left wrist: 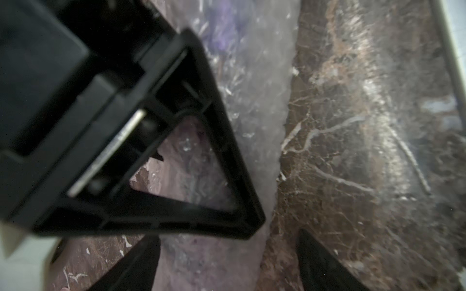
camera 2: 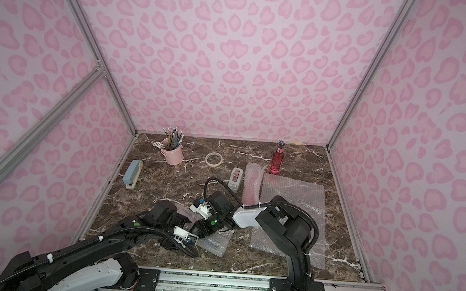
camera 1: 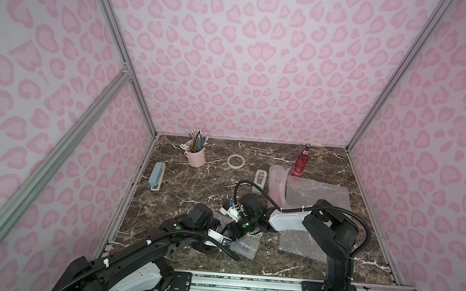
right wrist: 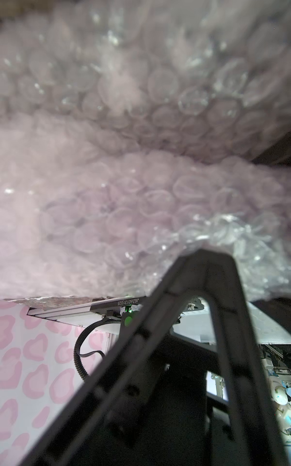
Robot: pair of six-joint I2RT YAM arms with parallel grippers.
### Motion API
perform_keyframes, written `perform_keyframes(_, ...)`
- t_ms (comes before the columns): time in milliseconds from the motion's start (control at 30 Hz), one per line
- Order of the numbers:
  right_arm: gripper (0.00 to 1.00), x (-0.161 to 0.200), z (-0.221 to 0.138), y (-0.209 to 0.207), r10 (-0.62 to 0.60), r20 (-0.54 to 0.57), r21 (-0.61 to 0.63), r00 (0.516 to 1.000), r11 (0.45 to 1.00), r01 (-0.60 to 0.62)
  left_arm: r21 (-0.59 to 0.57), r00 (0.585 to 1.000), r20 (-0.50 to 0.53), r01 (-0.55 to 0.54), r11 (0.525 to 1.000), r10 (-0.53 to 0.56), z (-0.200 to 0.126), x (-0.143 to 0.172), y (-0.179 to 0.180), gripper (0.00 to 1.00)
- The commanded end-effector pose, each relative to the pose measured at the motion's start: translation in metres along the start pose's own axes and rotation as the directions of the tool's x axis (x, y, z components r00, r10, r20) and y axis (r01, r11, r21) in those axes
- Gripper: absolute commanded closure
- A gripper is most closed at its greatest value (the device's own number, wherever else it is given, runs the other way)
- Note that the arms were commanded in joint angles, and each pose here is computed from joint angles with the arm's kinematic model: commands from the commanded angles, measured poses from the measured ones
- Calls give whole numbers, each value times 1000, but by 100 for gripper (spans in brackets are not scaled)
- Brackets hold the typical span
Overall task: Wrap wine bottles in bubble wrap
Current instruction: Wrap the wine bottle in bubble wrap.
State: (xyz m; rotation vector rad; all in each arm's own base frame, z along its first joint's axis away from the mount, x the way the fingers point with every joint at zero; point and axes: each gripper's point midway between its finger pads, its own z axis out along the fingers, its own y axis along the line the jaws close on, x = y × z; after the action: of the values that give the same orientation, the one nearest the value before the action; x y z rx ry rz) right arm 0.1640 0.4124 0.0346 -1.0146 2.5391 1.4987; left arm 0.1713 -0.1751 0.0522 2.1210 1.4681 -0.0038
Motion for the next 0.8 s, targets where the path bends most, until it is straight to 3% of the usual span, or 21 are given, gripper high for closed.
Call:
perform_keyframes(0, 49, 9, 2, -13, 29, -15, 35, 999, 999, -28, -47, 1000, -29, 1, 999, -3, 5, 2, 17, 18)
perform_keyframes(167, 48, 12, 3, -15, 32, -3, 29, 999, 999, -32, -30, 995, -89, 30, 999, -33, 12, 13, 14, 24)
perform_keyframes(300, 35, 8, -2, -12, 2, 28, 45, 1000, 999, -3, -26, 993, -101, 60, 998, -62, 12, 14, 15, 29)
perform_keyframes(533, 26, 4, -8, -6, -38, 46, 53, 998, 998, 36, 31, 986, -151, 73, 997, -67, 17, 22, 8, 38)
perform_keyframes(767, 19, 4, -23, -1, -64, 63, 101, 996, 993, 58, 79, 985, -146, 105, 991, -93, 16, 23, 2, 38)
